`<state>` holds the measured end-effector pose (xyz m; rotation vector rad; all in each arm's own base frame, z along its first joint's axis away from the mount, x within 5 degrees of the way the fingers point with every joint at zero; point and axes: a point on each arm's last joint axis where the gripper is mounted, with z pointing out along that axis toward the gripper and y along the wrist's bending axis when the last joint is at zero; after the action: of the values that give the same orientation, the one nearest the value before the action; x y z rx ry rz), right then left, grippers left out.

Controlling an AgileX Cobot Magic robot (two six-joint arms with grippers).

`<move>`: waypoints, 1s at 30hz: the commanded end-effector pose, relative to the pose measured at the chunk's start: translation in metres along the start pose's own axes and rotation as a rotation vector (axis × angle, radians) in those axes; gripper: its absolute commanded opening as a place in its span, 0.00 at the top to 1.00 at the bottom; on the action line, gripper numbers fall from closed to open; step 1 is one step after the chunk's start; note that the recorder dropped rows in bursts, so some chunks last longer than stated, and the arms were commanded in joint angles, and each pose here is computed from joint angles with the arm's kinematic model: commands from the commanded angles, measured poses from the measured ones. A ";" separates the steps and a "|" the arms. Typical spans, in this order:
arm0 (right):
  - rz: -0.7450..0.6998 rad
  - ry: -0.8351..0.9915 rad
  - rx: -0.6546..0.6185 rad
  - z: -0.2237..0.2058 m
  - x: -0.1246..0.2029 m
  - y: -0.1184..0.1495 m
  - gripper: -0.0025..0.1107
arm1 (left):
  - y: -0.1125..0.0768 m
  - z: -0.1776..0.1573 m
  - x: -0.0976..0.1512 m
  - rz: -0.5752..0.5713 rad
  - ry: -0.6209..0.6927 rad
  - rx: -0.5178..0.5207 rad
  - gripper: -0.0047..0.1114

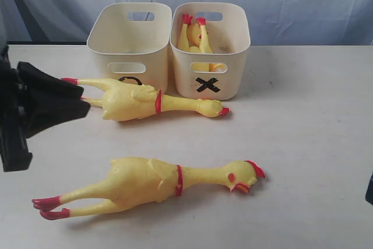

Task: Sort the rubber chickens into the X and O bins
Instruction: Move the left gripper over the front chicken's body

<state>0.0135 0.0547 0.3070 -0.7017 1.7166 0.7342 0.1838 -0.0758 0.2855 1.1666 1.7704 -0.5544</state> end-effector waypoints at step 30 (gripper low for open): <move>-0.002 0.000 0.003 0.000 0.002 0.000 0.99 | -0.031 0.139 0.000 -0.138 0.131 0.121 0.36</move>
<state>0.0134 0.0547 0.3068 -0.7037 1.7181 0.7351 0.2143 -0.1883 0.2064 1.2983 1.9551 -0.6332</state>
